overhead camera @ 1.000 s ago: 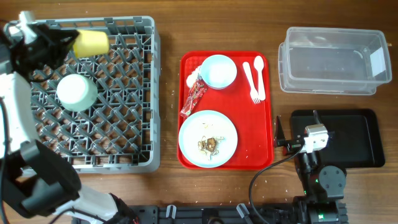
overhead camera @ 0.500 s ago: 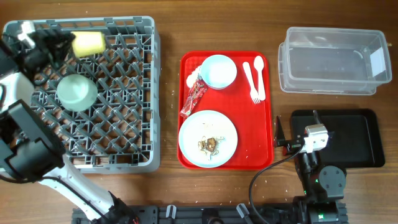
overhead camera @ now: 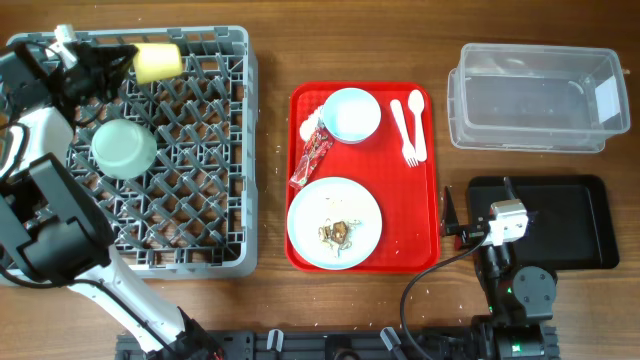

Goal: Sort waste into correct bins and load items into the dishwasher rack
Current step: 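Carry the yellow cup to the rack's upper left and lower it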

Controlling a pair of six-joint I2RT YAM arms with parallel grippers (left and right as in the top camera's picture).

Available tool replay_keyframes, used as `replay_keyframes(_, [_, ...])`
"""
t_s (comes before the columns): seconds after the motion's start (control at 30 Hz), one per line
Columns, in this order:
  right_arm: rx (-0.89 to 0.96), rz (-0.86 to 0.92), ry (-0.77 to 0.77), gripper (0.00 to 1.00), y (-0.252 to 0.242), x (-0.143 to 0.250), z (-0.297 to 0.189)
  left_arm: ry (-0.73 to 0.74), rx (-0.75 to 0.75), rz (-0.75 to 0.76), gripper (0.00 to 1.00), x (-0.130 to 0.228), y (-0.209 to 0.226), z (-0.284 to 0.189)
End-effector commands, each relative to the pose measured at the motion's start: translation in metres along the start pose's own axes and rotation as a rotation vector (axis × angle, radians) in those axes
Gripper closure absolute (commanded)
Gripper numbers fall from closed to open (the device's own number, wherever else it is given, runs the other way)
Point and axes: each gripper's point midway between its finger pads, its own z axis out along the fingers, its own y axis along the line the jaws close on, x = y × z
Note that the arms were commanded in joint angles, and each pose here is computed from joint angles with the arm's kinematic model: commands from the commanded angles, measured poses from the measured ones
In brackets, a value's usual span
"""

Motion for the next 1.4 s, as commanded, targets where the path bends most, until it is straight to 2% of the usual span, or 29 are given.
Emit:
replay_keyframes(0.0, [0.015, 0.013, -0.006, 0.00, -0.003, -0.001, 0.000, -0.009, -0.021, -0.041, 0.96, -0.004, 0.015, -0.003])
replay_keyframes(0.17, [0.015, 0.012, -0.006, 0.00, -0.003, -0.001, 0.000, 0.017, -0.025, -0.074, 0.96, 0.002, 0.030, 0.006])
replay_keyframes(0.57, [0.015, 0.012, -0.006, 0.00, -0.003, -0.001, 0.000, 0.019, -0.018, -0.103, 0.96, 0.002, 0.032, 0.010])
replay_keyframes(0.83, [0.015, 0.012, -0.006, 0.00, -0.003, -0.001, 0.000, -0.053, -0.041, -0.182, 0.96, -0.019, 0.051, -0.030])
replay_keyframes(0.87, [0.015, 0.012, -0.006, 0.00, -0.003, -0.001, 0.000, -0.062, -0.043, -0.191, 0.92, -0.021, 0.054, -0.035])
replay_keyframes(0.9, [0.015, 0.012, -0.006, 0.00, -0.003, -0.001, 0.000, -0.075, -0.048, -0.209, 0.76, -0.024, 0.058, -0.042])
replay_keyframes(0.93, [0.015, 0.012, -0.006, 0.00, -0.003, -0.001, 0.000, -0.086, -0.054, -0.235, 0.10, -0.026, 0.063, -0.051])
replay_keyframes(0.97, [0.015, 0.012, -0.006, 0.00, -0.003, -0.001, 0.000, -0.085, -0.048, -0.241, 0.03, -0.026, 0.062, -0.054])
replay_keyframes(1.07, [0.015, 0.012, -0.006, 0.00, -0.003, -0.001, 0.000, -0.111, -0.031, -0.215, 0.00, -0.033, 0.049, -0.070])
replay_keyframes(1.13, [0.015, 0.012, -0.006, 0.00, -0.003, -0.001, 0.000, -0.129, -0.022, -0.174, 0.07, -0.036, 0.029, -0.079])
replay_keyframes(1.17, [0.015, 0.012, -0.006, 0.00, -0.003, -0.001, 0.000, -0.138, -0.014, -0.142, 0.14, -0.037, 0.014, -0.083])
replay_keyframes(1.23, [0.015, 0.012, -0.006, 0.00, -0.003, -0.001, 0.000, -0.143, -0.009, -0.081, 0.35, -0.033, -0.015, -0.083])
replay_keyframes(1.27, [0.015, 0.012, -0.006, 0.00, -0.003, -0.001, 0.000, -0.129, -0.007, -0.005, 0.69, -0.026, -0.033, -0.076])
replay_keyframes(1.3, [0.015, 0.012, -0.006, 0.00, -0.003, -0.001, 0.000, -0.112, -0.020, 0.061, 0.88, -0.017, -0.044, -0.065])
replay_keyframes(1.33, [0.015, 0.012, -0.006, 0.00, -0.003, -0.001, 0.000, -0.104, -0.050, 0.093, 0.96, -0.010, -0.047, -0.054])
replay_keyframes(1.37, [0.015, 0.012, -0.006, 0.00, -0.003, -0.001, 0.000, -0.099, -0.128, 0.150, 0.96, 0.002, -0.046, -0.035])
